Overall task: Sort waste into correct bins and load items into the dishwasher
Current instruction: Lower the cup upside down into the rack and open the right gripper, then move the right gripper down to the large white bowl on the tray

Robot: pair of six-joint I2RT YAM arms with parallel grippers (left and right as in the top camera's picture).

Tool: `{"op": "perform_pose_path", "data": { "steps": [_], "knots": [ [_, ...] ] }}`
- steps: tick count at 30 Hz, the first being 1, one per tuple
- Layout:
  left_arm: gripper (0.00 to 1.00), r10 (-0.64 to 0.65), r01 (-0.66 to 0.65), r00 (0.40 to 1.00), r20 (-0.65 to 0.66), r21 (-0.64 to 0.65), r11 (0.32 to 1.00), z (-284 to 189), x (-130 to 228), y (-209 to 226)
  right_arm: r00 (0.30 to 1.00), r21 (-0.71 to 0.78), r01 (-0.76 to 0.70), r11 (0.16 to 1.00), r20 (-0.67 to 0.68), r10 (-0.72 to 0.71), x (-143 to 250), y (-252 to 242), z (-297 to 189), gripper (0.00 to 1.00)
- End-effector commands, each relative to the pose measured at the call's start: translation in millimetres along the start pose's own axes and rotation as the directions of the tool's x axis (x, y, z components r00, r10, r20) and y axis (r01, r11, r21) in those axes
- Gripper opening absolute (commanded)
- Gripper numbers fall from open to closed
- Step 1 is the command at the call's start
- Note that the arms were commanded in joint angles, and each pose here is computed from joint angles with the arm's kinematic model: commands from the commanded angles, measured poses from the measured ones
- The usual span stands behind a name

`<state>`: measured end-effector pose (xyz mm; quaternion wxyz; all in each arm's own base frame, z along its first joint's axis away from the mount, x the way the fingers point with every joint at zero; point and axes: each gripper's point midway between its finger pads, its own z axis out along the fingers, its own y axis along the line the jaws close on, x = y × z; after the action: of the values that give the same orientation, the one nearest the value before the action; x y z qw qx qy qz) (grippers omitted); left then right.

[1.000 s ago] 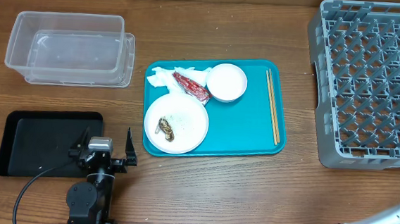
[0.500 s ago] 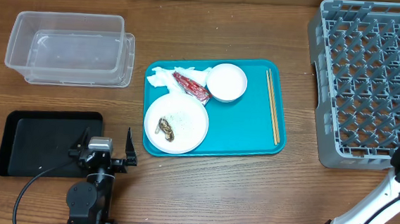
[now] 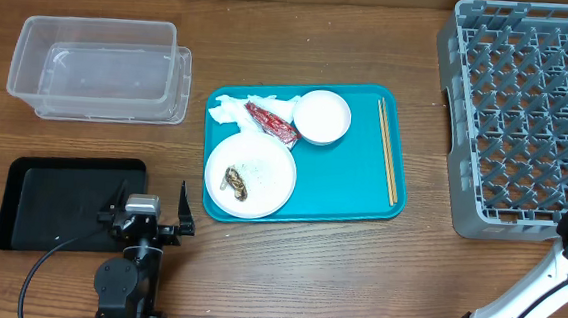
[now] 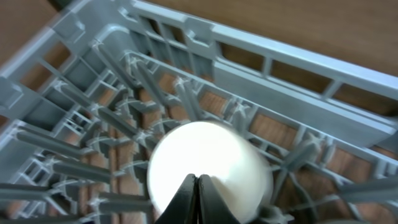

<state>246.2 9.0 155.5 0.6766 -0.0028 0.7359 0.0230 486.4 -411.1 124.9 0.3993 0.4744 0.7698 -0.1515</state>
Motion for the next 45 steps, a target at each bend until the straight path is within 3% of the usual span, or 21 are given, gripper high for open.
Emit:
{"op": "perform_pose_path", "data": {
  "steps": [1, 7, 9, 11, 14, 15, 16, 17, 18, 21, 23, 25, 27, 30, 33, 39, 45],
  "knots": [
    [1.00, 0.016, -0.016, 1.000, 0.006, -0.001, 1.000, -0.3, -0.3, 0.1, 0.999, 0.061, 0.038, 0.997, -0.013, -0.037, -0.7, -14.9, -3.9, 0.04],
    [1.00, 0.016, -0.016, 1.000, 0.006, -0.001, 1.000, -0.3, -0.3, 0.1, 0.998, 0.065, 0.012, 0.998, 0.054, -0.015, -46.8, -13.7, -49.1, 0.05],
    [1.00, 0.016, -0.016, 1.000, 0.006, -0.001, 1.000, -0.3, -0.3, 0.2, 0.995, 0.034, 0.000, 0.999, 0.104, -0.003, -72.8, -6.9, -77.5, 0.22],
    [1.00, 0.016, -0.016, 1.000, 0.006, -0.001, 1.000, -0.3, -0.3, 0.1, 0.991, -0.086, -0.001, 0.996, 0.137, 0.012, -97.9, 13.1, -118.8, 0.34],
    [1.00, 0.016, -0.016, 1.000, 0.006, -0.001, 1.000, -0.3, -0.3, 0.1, 0.996, -0.370, 0.032, 0.928, 0.092, 0.002, -104.4, 56.8, -181.2, 0.38],
    [1.00, 0.016, -0.016, 1.000, 0.006, -0.001, 1.000, -0.3, -0.3, 0.1, 0.998, -0.470, 0.040, 0.882, 0.062, -0.013, -100.9, 71.5, -205.1, 0.45],
    [1.00, 0.016, -0.016, 1.000, 0.006, -0.001, 1.000, -0.3, -0.3, 0.1, 0.999, -0.574, 0.046, 0.818, 0.034, -0.033, -96.6, 86.3, -233.7, 0.58],
    [1.00, 0.016, -0.016, 1.000, 0.006, -0.001, 1.000, -0.3, -0.3, 0.1, 0.997, -0.714, 0.040, 0.698, -0.017, -0.075, -85.5, 105.4, -277.3, 0.74],
    [1.00, 0.016, -0.016, 1.000, 0.006, -0.001, 1.000, -0.3, -0.3, 0.1, 0.993, -0.798, 0.027, 0.602, -0.051, -0.111, -76.0, 117.0, -308.5, 0.80],
    [1.00, 0.016, -0.016, 1.000, 0.006, -0.001, 1.000, -0.3, -0.3, 0.1, 0.967, -0.931, -0.018, 0.364, -0.108, -0.230, -45.7, 141.4, -375.7, 0.89],
    [1.00, 0.016, -0.016, 1.000, 0.006, -0.001, 1.000, -0.3, -0.3, 0.1, 0.943, -0.948, -0.034, 0.318, -0.136, -0.305, -20.1, 153.1, -392.5, 0.92],
    [1.00, 0.016, -0.016, 1.000, 0.006, -0.001, 1.000, -0.3, -0.3, 0.1, 0.896, -0.936, -0.034, 0.351, -0.185, -0.404, 21.4, 166.9, -397.1, 0.92],
    [1.00, 0.016, -0.016, 1.000, 0.006, -0.001, 1.000, -0.3, -0.3, 0.2, 0.827, -0.884, 0.016, 0.467, -0.251, -0.503, 73.5, 179.1, -389.4, 0.92],
    [1.00, 0.016, -0.016, 1.000, 0.006, -0.001, 1.000, -0.3, -0.3, 0.1, 0.752, -0.798, 0.147, 0.585, -0.293, -0.590, 133.0, 194.2, -382.9, 0.80],
    [1.00, 0.016, -0.016, 1.000, 0.006, -0.001, 1.000, -0.3, -0.3, 0.1, 0.738, -0.706, 0.237, 0.668, -0.316, -0.596, 180.7, 213.9, -384.2, 0.83],
    [1.00, 0.016, -0.016, 1.000, 0.006, -0.001, 1.000, -0.3, -0.3, 0.1, 0.689, -0.721, 0.336, 0.606, -0.250, -0.680, 284.0, 256.7, -412.1, 0.79],
    [1.00, 0.016, -0.016, 1.000, 0.006, -0.001, 1.000, -0.3, -0.3, 0.1, 0.589, -0.769, 0.428, 0.474, -0.160, -0.792, 382.8, 275.9, -431.9, 0.72]
  ]
}}
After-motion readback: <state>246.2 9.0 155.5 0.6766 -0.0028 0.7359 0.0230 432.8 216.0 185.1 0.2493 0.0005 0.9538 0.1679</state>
